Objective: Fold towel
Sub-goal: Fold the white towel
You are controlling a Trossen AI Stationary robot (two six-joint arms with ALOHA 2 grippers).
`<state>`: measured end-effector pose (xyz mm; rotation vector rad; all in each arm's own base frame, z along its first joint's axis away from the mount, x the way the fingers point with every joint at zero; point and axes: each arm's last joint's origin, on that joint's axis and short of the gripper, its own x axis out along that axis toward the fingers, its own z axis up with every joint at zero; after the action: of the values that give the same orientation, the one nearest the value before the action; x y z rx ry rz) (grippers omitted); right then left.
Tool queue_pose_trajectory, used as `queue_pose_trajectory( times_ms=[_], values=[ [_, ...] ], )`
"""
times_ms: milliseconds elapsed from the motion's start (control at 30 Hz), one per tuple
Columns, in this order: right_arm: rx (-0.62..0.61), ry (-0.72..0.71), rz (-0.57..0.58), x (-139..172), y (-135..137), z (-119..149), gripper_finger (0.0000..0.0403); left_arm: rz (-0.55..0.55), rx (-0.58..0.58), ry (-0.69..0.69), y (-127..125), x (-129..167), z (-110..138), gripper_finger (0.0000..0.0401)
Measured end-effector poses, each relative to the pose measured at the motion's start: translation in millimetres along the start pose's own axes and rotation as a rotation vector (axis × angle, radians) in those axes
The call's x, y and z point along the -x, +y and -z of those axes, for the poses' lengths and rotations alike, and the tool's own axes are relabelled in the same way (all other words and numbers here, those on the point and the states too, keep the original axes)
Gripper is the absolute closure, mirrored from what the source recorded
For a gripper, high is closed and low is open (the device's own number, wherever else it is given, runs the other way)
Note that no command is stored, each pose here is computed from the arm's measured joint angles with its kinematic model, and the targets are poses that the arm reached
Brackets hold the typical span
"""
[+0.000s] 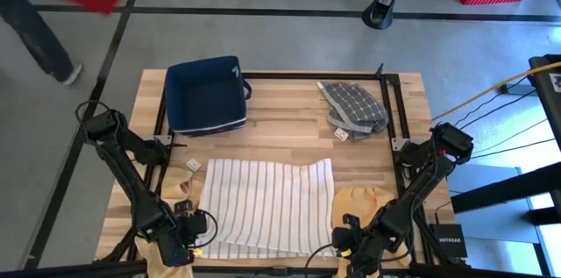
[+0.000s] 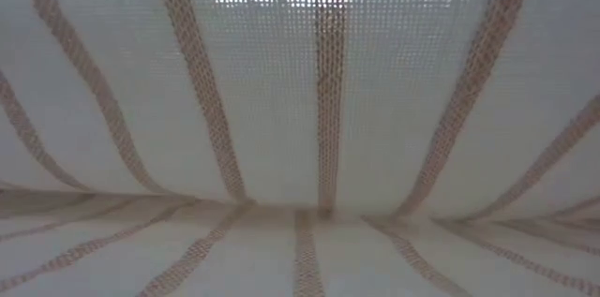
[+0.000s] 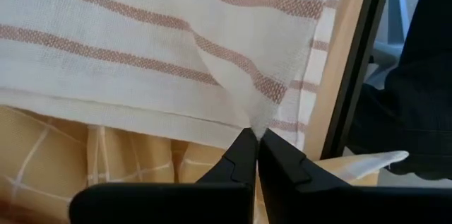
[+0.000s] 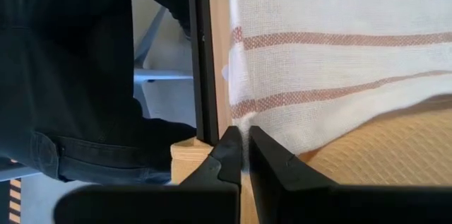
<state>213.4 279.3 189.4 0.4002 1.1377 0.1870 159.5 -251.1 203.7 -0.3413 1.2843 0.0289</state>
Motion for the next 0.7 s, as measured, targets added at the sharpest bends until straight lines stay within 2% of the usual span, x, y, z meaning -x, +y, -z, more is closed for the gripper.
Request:
queue_pose_trajectory(
  times_ms=[267,367,567,700],
  values=[
    [-0.001,0.003,0.002,0.0,-0.2,0.2,0.0388,0.004,-0.011,0.003,-0.3,0.0,0.0,0.0399],
    [-0.002,-0.002,0.004,0.0,-0.3,0.0,0.0388,0.011,-0.009,0.045,0.2,-0.1,0.7,0.0395],
    [0.001,0.012,0.017,-0.1,-1.7,1.3,0.0388,0.012,0.010,0.068,2.1,-0.8,-3.3,0.0364],
    [-0.008,0.009,0.017,-0.1,-1.7,1.2,0.0388,0.012,0.034,0.072,3.0,-1.3,-5.8,0.0329]
  ],
)
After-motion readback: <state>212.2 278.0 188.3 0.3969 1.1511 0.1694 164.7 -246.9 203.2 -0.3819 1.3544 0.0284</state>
